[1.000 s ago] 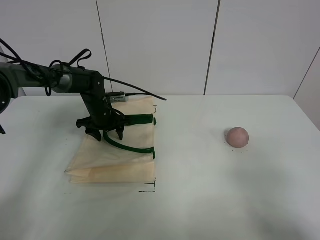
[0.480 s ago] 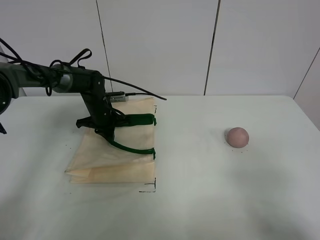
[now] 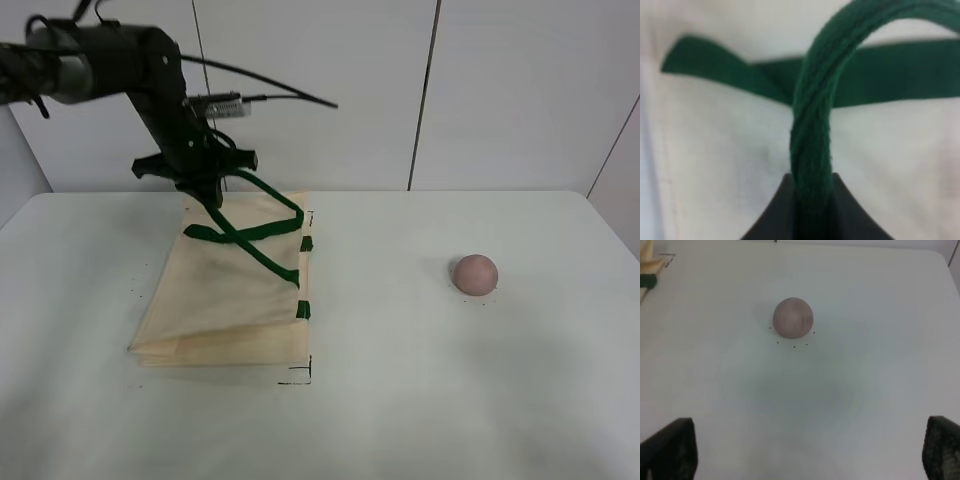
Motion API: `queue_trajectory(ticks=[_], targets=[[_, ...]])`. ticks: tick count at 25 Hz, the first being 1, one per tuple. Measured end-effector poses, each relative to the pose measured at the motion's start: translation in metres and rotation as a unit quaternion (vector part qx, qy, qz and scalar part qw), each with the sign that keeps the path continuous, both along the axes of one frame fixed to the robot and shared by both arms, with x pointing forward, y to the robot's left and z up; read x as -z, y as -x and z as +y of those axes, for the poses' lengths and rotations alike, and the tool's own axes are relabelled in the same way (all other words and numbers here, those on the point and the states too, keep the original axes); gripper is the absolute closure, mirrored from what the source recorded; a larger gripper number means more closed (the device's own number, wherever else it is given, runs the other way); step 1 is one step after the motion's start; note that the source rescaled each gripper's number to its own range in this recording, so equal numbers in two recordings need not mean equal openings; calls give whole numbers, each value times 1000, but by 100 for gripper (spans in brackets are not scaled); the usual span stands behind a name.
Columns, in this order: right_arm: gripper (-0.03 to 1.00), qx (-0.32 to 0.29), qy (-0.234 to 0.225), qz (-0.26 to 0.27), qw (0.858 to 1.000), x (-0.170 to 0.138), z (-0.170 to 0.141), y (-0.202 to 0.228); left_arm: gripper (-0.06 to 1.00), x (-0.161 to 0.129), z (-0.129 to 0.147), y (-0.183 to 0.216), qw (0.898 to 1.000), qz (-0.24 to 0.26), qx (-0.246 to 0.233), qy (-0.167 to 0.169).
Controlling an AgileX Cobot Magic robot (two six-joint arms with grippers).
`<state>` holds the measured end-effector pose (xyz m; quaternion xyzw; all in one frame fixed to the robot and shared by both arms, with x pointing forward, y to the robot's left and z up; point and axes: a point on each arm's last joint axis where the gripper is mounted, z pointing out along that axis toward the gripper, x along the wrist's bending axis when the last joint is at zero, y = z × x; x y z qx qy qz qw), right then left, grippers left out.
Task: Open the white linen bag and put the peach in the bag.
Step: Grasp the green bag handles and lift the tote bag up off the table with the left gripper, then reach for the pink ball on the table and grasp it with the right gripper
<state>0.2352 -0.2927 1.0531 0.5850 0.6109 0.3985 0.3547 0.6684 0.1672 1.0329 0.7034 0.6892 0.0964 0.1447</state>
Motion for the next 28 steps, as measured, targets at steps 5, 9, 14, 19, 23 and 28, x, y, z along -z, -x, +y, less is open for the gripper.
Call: queue_trajectory(ticks=[5, 9, 14, 19, 23, 28], targets=[[-3, 0, 0, 0, 1000, 0, 0, 0, 94, -68, 1, 15, 998, -56, 27, 7], [-3, 0, 0, 0, 1000, 0, 0, 0, 94, -111, -2, 30, 995, -75, 64, 11], [-3, 0, 0, 0, 1000, 0, 0, 0, 94, -148, -11, 39, 985, -131, 106, 20], [-3, 0, -1, 2, 1000, 0, 0, -1, 94, -158, -12, 46, 983, -144, 112, 23], [-3, 1, -3, 48, 999, -4, 0, -20, 94, -163, -11, 50, 982, -150, 112, 28], [-3, 6, -6, 119, 993, -17, 0, -82, 94, -167, -10, 52, 981, -154, 112, 29]])
